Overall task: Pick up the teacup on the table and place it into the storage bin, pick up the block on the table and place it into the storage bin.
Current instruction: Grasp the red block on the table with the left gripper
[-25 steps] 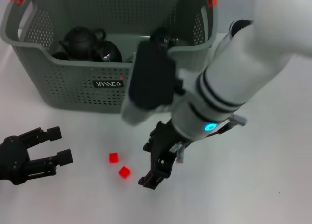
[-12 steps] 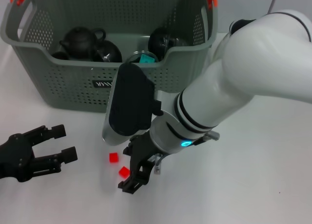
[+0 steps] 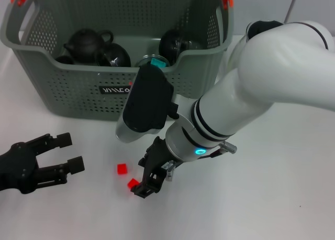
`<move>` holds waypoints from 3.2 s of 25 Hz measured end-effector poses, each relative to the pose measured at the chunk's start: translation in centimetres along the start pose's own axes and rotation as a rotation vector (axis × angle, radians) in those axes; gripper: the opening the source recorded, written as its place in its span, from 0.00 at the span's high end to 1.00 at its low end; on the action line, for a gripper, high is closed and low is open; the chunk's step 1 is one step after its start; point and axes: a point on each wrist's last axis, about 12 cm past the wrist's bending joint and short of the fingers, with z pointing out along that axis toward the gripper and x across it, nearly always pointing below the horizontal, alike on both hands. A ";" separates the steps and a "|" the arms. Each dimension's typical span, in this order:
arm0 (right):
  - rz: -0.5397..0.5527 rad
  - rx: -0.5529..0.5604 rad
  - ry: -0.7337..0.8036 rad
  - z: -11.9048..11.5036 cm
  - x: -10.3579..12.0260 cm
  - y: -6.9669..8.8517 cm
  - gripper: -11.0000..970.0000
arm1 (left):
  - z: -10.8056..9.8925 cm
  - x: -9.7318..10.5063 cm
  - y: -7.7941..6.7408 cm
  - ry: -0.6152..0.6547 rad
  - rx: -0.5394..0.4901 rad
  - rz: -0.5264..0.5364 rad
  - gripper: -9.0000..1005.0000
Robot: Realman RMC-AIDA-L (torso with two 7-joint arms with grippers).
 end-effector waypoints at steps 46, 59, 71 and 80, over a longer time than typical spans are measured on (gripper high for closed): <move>0.167 -0.064 -0.678 -9.6 20.2 -4.2 0.33 | 5.4 -7.1 -0.5 0.437 0.118 0.031 0.07; 0.190 -0.049 -0.694 -9.3 20.5 -4.0 0.34 | 15.1 -11.1 -2.8 0.901 0.016 0.413 0.07; 0.212 -0.041 -0.712 -9.3 20.7 -4.0 0.34 | 18.2 -10.4 -2.9 1.002 -0.068 0.524 0.16; 0.224 -0.041 -0.718 -9.3 21.0 -3.9 0.34 | 19.3 -9.2 -3.4 1.021 -0.139 0.626 0.31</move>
